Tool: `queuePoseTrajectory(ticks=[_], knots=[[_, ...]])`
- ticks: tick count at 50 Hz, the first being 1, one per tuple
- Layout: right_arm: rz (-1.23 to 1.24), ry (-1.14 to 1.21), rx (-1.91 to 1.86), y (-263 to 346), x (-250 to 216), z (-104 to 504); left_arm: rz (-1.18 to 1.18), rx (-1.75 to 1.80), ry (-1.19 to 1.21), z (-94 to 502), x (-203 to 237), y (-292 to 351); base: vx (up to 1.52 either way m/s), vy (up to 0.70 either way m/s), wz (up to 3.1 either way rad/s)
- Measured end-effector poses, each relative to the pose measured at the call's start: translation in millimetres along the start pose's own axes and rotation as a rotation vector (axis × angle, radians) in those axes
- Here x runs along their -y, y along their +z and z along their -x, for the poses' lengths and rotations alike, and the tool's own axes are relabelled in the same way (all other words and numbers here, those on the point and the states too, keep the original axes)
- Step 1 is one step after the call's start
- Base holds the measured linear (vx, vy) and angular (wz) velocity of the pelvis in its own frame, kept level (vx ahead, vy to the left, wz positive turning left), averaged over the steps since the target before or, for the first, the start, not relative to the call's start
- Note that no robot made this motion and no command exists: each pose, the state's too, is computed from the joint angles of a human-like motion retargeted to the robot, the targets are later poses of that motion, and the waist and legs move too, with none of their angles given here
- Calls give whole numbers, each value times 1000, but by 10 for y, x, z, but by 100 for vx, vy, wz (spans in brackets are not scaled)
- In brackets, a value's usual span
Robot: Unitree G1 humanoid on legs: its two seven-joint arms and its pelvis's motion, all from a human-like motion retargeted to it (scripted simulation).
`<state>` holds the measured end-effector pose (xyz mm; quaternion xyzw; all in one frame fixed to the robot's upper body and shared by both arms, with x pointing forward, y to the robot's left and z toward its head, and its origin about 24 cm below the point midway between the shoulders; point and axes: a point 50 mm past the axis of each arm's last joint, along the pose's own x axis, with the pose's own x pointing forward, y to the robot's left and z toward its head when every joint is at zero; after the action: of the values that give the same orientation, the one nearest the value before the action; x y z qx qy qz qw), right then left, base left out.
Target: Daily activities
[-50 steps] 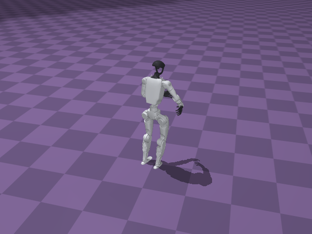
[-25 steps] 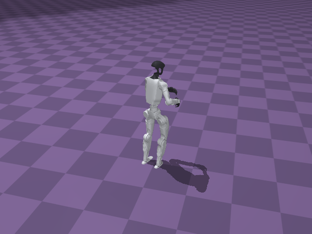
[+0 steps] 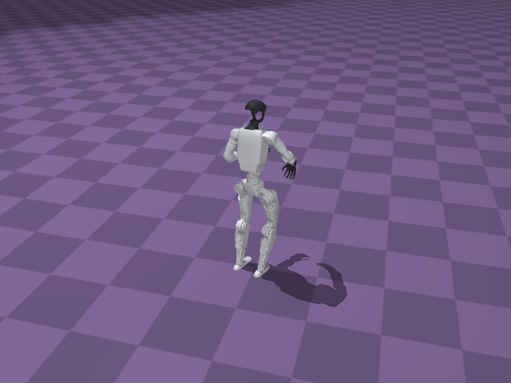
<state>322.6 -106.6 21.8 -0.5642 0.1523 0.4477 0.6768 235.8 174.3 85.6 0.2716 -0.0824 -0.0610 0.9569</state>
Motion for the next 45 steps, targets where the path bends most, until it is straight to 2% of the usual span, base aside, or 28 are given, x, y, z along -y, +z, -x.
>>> queuePoseTrajectory(ticks=[5, 10, 17, 24, 33, 40, 45], knots=[[-219, 61, -171, -454, -510, -137, -16, -97, -11, -43, 71, -241, 1, -4, 36], [-551, -3, -258, -744, -999, -119, 70, -353, -41, 76, 303, -777, 2, -3, 20], [-995, -148, -417, -1065, -1691, 89, 221, -875, -71, 650, 787, -1610, 0, 0, 0], [-1267, -221, -605, -1217, -2290, 334, 346, -1206, -93, 1147, 1114, -1889, 0, -1, 5], [-1365, -201, -694, -1115, -2641, 386, 436, -1213, -49, 1052, 1162, -1872, 2, -4, 22], [-1279, -111, -610, -894, -2622, 218, 401, -1065, -88, 679, 1140, -1743, 2, -4, 1], [-1206, -59, -548, -756, -2591, 119, 360, -1035, -140, 626, 1174, -1712, 1, -6, -51]])
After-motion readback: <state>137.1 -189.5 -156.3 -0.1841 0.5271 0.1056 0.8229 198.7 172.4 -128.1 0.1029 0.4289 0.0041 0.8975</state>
